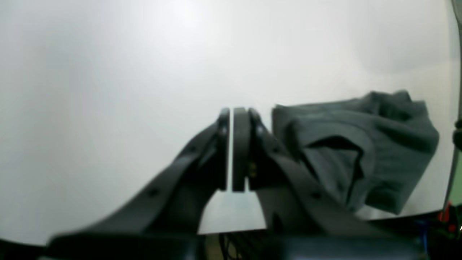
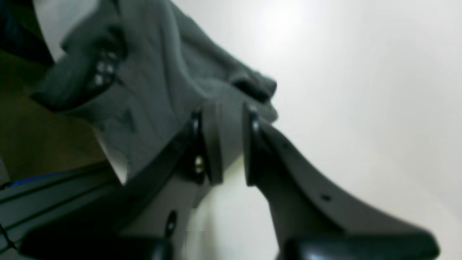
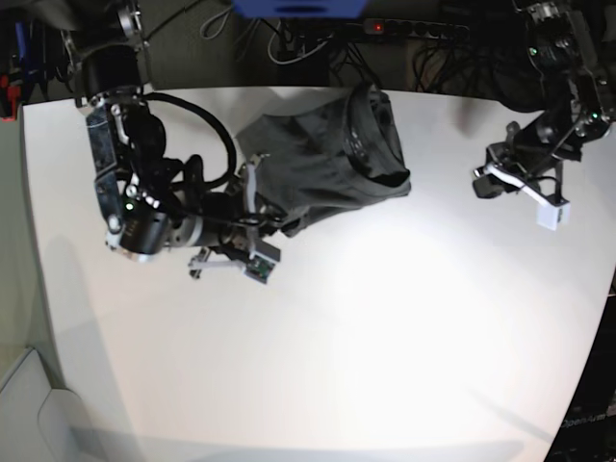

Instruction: Layout the t-shirt on the table in an organized manner, then fold the t-shirt properly

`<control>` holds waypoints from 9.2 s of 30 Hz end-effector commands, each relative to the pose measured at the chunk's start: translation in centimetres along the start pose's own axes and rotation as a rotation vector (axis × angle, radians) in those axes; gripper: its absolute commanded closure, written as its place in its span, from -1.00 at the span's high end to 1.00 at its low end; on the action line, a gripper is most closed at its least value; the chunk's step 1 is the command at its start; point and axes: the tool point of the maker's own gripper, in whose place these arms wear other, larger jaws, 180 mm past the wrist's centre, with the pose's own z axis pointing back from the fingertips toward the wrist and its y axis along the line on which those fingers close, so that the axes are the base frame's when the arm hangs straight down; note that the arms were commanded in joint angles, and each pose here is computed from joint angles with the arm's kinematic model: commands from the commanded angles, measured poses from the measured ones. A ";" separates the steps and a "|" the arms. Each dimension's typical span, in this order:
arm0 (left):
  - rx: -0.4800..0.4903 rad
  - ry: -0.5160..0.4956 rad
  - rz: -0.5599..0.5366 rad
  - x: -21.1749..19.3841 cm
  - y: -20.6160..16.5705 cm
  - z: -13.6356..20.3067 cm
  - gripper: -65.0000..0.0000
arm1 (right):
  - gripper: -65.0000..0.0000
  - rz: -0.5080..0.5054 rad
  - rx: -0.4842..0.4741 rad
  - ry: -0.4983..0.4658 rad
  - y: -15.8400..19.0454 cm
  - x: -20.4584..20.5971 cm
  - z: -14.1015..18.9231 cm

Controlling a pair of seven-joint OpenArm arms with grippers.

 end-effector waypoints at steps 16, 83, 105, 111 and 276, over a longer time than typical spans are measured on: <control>-0.438 -0.007 0.061 -0.7 -12.5 0.4 -0.13 | -0.73 -0.003 -0.037 -0.022 -1.5 -0.1 1.2; -0.043 0.167 0.076 -4.6 -2.1 -11.5 -0.96 | -0.73 -0.195 0.148 -0.060 0.6 1.0 -5.3; -0.014 0.177 0.079 -3.7 -0.7 -12.1 -0.96 | -0.73 -0.131 0.202 0.006 2.6 -2.9 -6.8; -0.014 0.177 0.079 -3.7 -0.7 -12.1 -0.96 | -0.73 -0.139 0.198 -0.023 2.2 -2.2 -6.9; -0.314 0.101 -1.709 -4.3 -26.2 -16.6 -0.98 | -0.73 -0.352 -0.450 -0.082 -10.3 -12.7 13.0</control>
